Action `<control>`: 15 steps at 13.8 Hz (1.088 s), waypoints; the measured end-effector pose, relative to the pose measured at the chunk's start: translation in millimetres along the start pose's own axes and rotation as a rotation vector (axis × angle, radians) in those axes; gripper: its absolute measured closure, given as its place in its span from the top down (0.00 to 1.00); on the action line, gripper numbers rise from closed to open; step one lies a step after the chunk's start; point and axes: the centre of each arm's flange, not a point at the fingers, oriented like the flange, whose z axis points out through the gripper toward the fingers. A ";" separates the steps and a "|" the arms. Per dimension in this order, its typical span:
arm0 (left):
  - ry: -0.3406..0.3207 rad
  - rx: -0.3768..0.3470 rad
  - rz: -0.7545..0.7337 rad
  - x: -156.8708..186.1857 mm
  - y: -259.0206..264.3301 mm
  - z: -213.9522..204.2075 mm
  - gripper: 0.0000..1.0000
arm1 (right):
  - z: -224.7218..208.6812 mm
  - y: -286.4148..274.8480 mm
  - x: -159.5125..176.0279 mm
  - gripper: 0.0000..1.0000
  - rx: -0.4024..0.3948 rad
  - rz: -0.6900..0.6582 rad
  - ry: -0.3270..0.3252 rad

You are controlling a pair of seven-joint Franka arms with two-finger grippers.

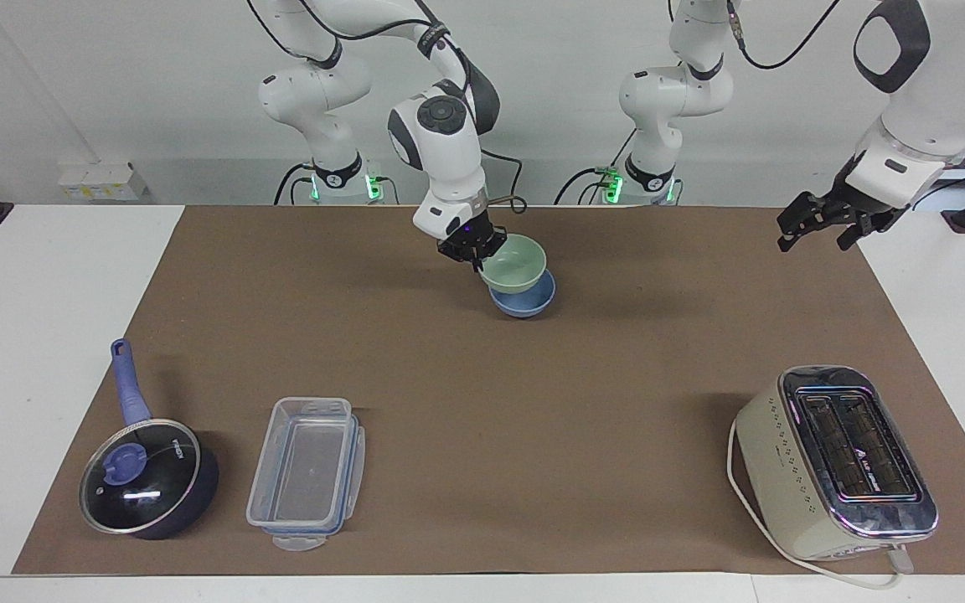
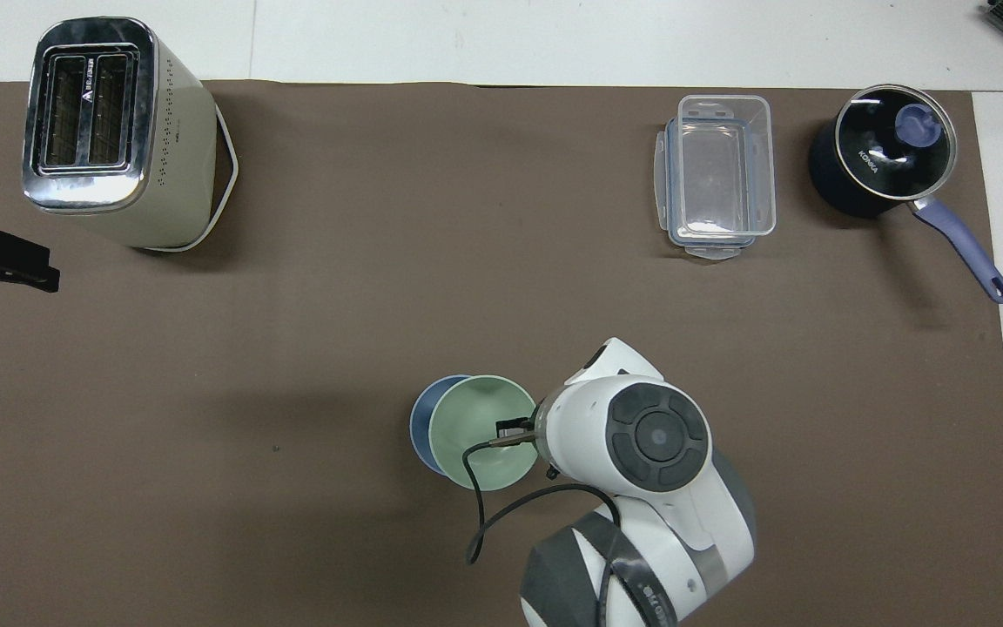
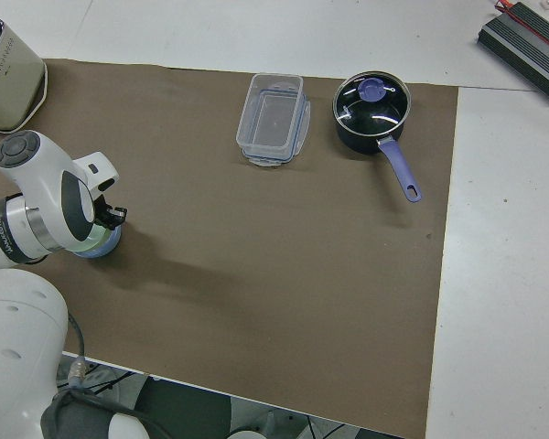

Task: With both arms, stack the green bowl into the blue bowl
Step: 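Carry the green bowl with the right gripper over the blue bowl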

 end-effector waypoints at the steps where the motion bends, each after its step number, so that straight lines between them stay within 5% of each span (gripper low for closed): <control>1: 0.000 0.000 0.000 0.0 0.0 0.0 1.00 | 5.1 -3.4 2.3 0.04 -0.002 0.011 -0.006; 15: 0.000 0.000 0.000 0.0 0.0 0.0 1.00 | 34.3 -18.6 2.6 0.04 0.012 0.037 -0.042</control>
